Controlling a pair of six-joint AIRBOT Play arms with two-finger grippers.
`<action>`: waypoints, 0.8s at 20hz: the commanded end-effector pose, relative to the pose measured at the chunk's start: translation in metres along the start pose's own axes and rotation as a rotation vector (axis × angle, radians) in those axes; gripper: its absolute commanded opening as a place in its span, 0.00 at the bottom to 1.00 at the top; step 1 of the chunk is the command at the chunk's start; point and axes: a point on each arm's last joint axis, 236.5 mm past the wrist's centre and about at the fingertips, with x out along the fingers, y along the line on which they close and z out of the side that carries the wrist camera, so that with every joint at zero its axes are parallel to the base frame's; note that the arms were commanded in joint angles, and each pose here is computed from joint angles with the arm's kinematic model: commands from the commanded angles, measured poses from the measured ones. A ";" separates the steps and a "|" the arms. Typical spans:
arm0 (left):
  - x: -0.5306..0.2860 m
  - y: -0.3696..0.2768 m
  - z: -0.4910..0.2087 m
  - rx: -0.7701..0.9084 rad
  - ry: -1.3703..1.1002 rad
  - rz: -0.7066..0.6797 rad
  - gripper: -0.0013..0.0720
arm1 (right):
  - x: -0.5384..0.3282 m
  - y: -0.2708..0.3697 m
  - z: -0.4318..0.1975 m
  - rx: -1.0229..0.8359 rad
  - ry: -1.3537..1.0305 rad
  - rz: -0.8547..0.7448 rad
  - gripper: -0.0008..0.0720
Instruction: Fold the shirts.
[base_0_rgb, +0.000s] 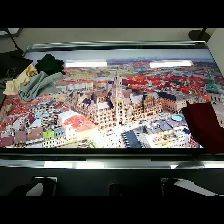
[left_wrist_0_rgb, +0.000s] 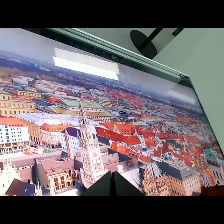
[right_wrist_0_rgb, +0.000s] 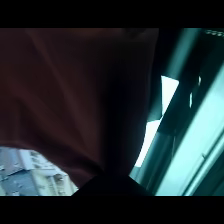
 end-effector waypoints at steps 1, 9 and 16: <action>0.000 0.000 0.000 0.000 0.000 -0.001 0.06 | 0.028 -0.035 -0.025 0.151 0.015 -0.056 0.07; 0.000 -0.001 0.000 -0.017 0.001 -0.001 0.06 | 0.027 -0.072 -0.029 0.128 -0.047 -0.193 0.07; 0.000 -0.001 0.001 -0.017 -0.004 0.000 0.06 | -0.002 -0.061 -0.008 0.069 -0.120 -0.182 0.77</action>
